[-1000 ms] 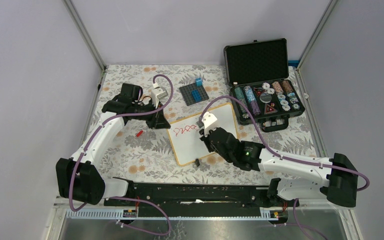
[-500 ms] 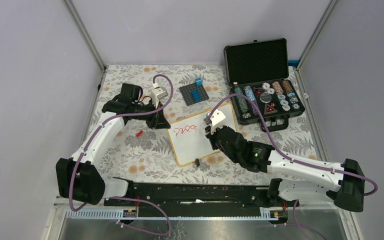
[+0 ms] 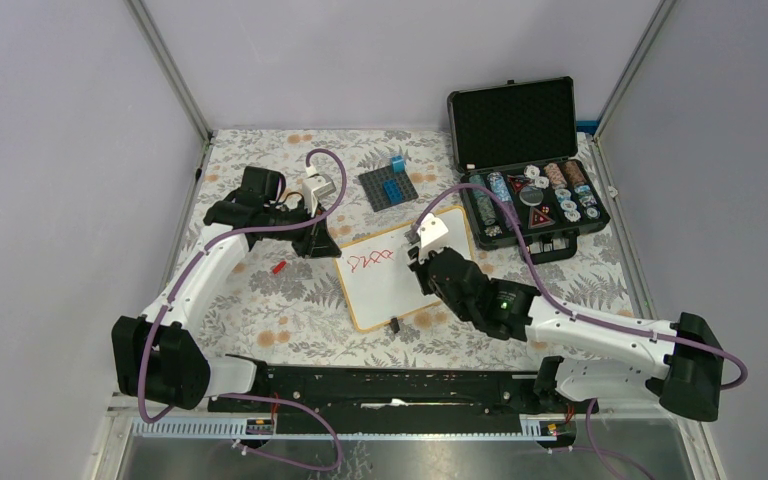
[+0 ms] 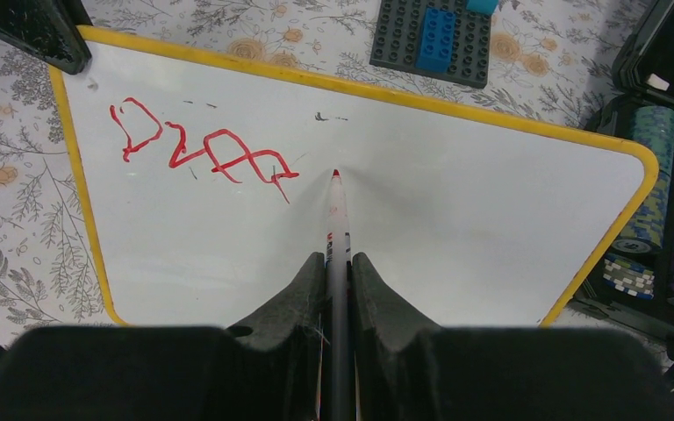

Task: Write a sentence on the whiteboard

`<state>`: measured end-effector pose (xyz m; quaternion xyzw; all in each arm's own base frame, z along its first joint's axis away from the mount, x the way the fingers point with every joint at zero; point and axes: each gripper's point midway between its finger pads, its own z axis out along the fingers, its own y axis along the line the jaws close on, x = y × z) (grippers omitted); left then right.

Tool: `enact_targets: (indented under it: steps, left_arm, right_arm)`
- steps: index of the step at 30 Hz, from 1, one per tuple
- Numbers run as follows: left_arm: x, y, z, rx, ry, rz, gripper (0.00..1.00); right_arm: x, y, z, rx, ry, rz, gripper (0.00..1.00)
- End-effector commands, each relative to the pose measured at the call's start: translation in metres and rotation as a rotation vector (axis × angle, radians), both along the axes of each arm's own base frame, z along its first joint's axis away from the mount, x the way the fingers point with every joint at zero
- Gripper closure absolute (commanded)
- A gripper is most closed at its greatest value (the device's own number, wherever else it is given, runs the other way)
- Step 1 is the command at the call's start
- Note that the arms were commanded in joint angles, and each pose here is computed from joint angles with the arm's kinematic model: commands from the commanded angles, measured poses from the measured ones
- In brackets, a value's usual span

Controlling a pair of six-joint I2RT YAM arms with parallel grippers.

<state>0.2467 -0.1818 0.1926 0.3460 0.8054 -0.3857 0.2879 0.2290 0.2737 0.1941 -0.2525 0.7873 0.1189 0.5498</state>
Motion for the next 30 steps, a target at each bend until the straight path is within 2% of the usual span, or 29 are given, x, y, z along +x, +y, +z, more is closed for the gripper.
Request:
enact_targets:
  steps: [1,19,30]
  left_arm:
    - [0.001,-0.004,0.014,-0.021,-0.040,-0.022,1.00]
    - [0.002,-0.005,0.014,-0.022,-0.041,-0.023,1.00]
    - [0.003,-0.004,0.015,-0.021,-0.042,-0.021,1.00]
  right_arm:
    - [0.007,0.010,0.018,0.080,-0.014,0.010,1.00]
    - [0.001,0.007,0.030,0.145,-0.001,0.077,1.00]
    - [0.007,0.014,0.018,0.108,0.017,0.072,1.00]
